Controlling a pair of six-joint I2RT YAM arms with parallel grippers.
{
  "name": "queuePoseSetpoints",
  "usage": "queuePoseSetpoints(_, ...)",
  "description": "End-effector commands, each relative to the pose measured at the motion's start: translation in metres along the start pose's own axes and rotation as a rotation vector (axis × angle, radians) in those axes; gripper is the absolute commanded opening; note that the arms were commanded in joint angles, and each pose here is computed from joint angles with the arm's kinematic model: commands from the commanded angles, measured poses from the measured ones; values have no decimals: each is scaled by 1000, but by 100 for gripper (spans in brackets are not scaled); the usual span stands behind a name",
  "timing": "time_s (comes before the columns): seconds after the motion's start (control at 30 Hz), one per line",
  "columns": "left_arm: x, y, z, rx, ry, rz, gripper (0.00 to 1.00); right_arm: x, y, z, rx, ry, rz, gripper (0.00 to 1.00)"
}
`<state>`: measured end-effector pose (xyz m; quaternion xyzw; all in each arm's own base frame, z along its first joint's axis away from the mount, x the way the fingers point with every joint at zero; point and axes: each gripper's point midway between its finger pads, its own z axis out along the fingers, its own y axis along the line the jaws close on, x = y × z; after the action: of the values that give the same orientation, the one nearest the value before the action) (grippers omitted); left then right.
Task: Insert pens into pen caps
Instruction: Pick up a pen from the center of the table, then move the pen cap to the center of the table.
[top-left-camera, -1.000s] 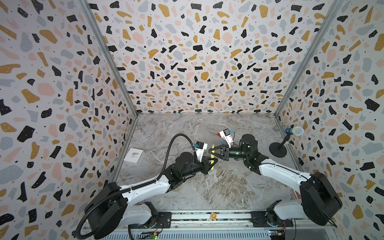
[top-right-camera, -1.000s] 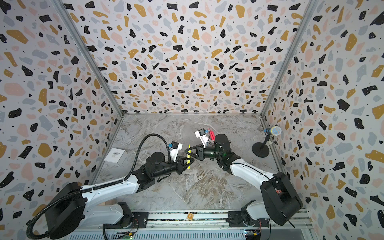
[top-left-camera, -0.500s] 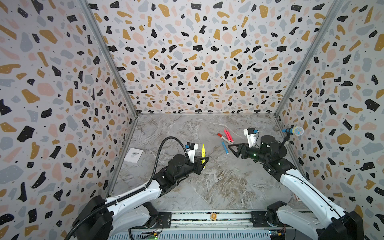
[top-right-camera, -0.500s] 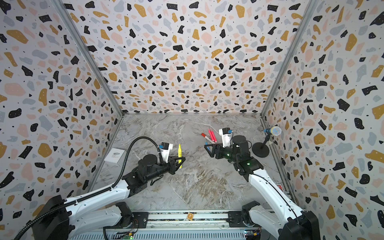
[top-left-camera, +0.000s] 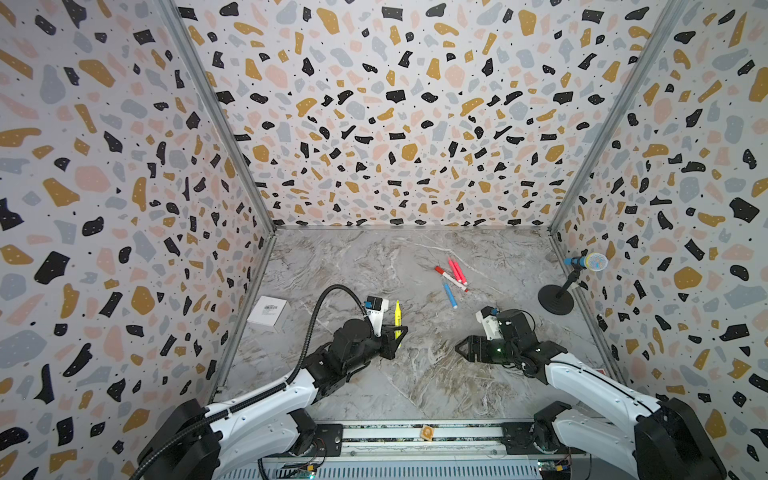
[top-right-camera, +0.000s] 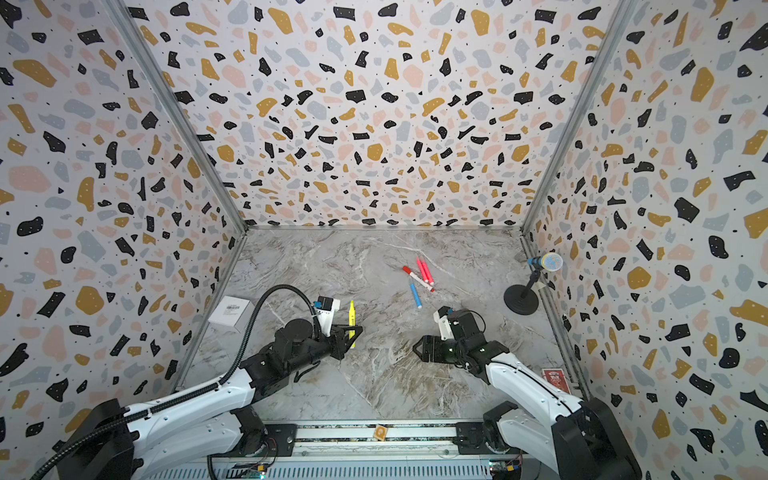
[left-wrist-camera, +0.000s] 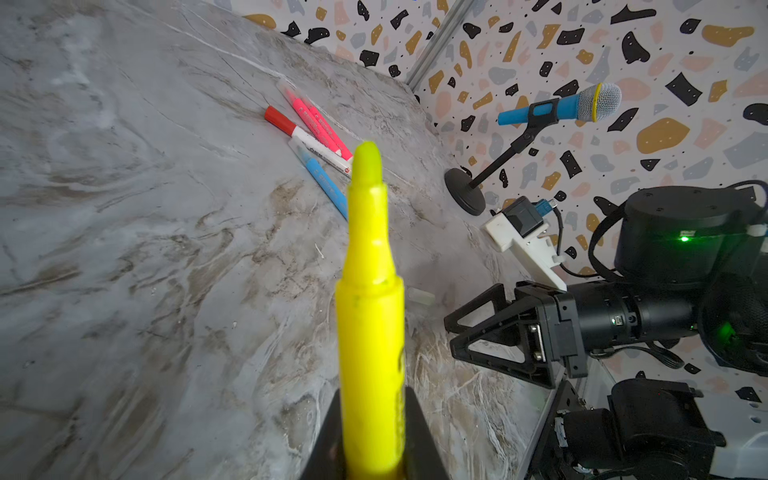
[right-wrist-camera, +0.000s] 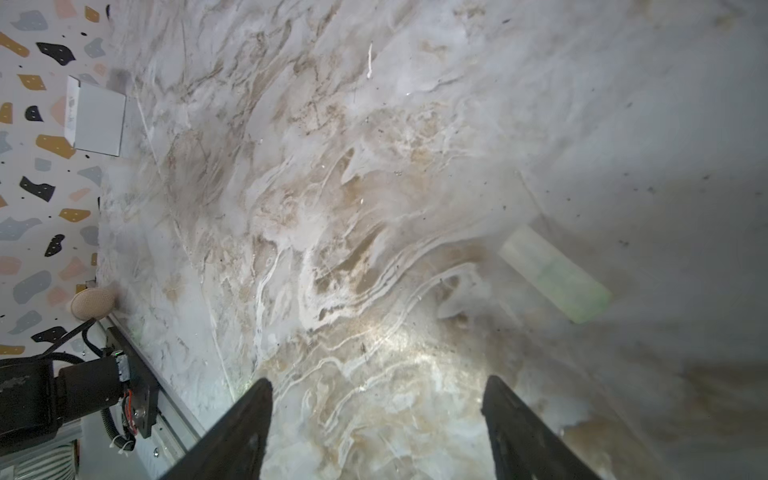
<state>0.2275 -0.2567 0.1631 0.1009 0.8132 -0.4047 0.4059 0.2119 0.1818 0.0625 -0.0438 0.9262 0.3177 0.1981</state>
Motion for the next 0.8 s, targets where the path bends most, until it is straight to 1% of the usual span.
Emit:
queuePoseSetpoints(0.0, -9, -1, -3, 0, -39, -2, 0, -13, -1, 6, 4, -27, -8, 80)
queuePoseSetpoints(0.2, -9, 3, -6, -14, -40, -1, 0, -14, -19, 13, 54, -27, 20, 80)
queuePoseSetpoints(0.6, -14, 11, -15, -40, -60, -2, 0, -46, -31, 14, 94, -80, 22, 80)
queuePoseSetpoints(0.77, -16, 13, -18, -48, -66, -4, 0, -58, -29, 12, 102, -102, 17, 80)
